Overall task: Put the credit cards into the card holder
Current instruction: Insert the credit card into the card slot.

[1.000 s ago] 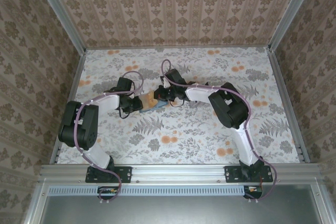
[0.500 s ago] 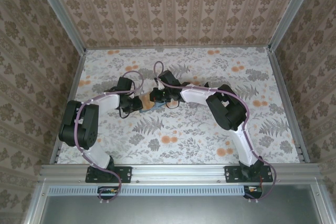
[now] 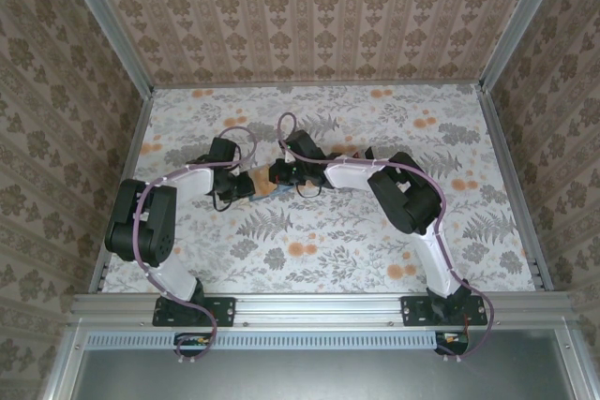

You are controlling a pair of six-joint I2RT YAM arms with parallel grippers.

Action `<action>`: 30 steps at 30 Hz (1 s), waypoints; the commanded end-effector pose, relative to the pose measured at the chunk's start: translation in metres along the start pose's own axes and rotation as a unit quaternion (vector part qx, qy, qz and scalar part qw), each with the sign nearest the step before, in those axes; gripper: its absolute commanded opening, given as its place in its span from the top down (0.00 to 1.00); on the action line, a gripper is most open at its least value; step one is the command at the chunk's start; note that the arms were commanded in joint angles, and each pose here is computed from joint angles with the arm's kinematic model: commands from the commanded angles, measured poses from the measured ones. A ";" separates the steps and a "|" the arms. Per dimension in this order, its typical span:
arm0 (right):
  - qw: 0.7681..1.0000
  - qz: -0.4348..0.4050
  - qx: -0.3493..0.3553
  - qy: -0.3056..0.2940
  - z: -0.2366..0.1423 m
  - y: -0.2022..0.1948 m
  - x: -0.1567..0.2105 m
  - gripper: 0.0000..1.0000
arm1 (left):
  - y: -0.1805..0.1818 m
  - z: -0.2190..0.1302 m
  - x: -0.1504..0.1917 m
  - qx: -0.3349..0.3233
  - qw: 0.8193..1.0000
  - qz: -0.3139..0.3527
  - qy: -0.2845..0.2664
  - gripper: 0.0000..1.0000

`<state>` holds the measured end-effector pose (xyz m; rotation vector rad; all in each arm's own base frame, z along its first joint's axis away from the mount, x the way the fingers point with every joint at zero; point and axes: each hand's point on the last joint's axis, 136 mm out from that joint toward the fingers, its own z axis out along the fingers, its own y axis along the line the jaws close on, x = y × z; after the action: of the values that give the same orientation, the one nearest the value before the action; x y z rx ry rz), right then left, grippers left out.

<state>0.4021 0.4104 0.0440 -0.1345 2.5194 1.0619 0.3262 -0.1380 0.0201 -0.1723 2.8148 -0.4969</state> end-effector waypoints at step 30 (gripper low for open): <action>0.998 0.002 0.049 0.038 0.026 -0.028 0.042 1.00 | 0.001 0.013 0.015 -0.005 0.999 -0.001 0.034 0.82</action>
<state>0.4067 0.4135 0.0437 -0.1022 2.4785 1.0760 0.3264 -0.1376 0.0188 -0.1734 2.8178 -0.4916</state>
